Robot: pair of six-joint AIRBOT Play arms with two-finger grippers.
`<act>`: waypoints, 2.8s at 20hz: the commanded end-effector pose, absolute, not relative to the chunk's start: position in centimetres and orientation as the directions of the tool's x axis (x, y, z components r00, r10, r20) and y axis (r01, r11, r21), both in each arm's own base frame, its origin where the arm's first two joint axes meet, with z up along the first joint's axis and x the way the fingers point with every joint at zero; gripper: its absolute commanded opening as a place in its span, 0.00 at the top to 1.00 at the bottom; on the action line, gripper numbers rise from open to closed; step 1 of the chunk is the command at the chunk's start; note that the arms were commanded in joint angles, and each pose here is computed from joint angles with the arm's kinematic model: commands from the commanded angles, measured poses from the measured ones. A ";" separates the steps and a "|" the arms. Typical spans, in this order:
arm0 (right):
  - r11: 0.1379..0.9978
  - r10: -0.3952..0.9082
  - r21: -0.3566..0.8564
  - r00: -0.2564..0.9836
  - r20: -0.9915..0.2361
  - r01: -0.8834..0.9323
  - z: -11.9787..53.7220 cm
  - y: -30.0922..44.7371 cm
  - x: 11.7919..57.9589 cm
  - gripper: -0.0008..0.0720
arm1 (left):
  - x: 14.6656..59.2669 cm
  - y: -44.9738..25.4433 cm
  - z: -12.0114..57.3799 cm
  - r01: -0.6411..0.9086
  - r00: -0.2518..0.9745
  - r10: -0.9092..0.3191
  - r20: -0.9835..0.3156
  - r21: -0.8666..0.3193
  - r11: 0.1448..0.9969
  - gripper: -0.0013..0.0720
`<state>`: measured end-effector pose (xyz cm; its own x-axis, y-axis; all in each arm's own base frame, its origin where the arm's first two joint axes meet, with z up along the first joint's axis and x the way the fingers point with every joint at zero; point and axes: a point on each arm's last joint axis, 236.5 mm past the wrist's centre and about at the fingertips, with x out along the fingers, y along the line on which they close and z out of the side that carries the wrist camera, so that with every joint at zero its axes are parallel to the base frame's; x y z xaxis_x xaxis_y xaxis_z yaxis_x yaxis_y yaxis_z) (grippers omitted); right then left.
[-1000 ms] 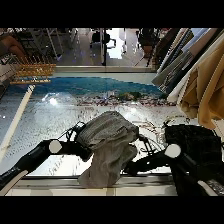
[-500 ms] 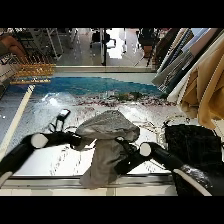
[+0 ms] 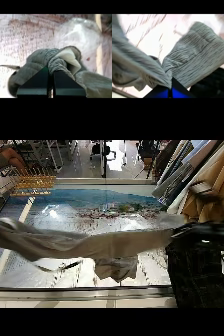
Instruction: Fold the clothes and pants, and hang the long-sleeved shirts on hangers.
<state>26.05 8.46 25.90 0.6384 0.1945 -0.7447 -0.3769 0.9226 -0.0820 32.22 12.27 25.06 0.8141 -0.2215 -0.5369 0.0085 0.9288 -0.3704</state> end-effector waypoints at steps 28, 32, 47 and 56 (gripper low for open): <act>0.927 0.375 0.355 0.295 -0.879 -0.123 -8.0 9.7 47.0 0.28 | 35.6 26.4 3.6 -0.246 0.690 -0.455 -0.563 -0.774 0.584 0.96; 0.927 0.368 0.363 0.409 -0.835 -0.094 -7.4 9.6 50.5 0.96 | 36.9 25.8 6.3 -0.188 0.748 -0.478 -0.461 -0.837 0.513 0.96; 0.967 0.188 -0.156 0.979 -0.084 -0.200 45.1 4.6 30.8 0.96 | 21.1 20.5 53.7 0.586 0.737 -0.237 0.633 -0.425 0.690 0.96; 0.972 0.200 -0.040 0.898 -0.392 -0.233 34.9 5.0 35.2 0.96 | 29.4 23.4 31.9 0.069 0.947 -0.214 -0.239 -0.501 0.863 0.96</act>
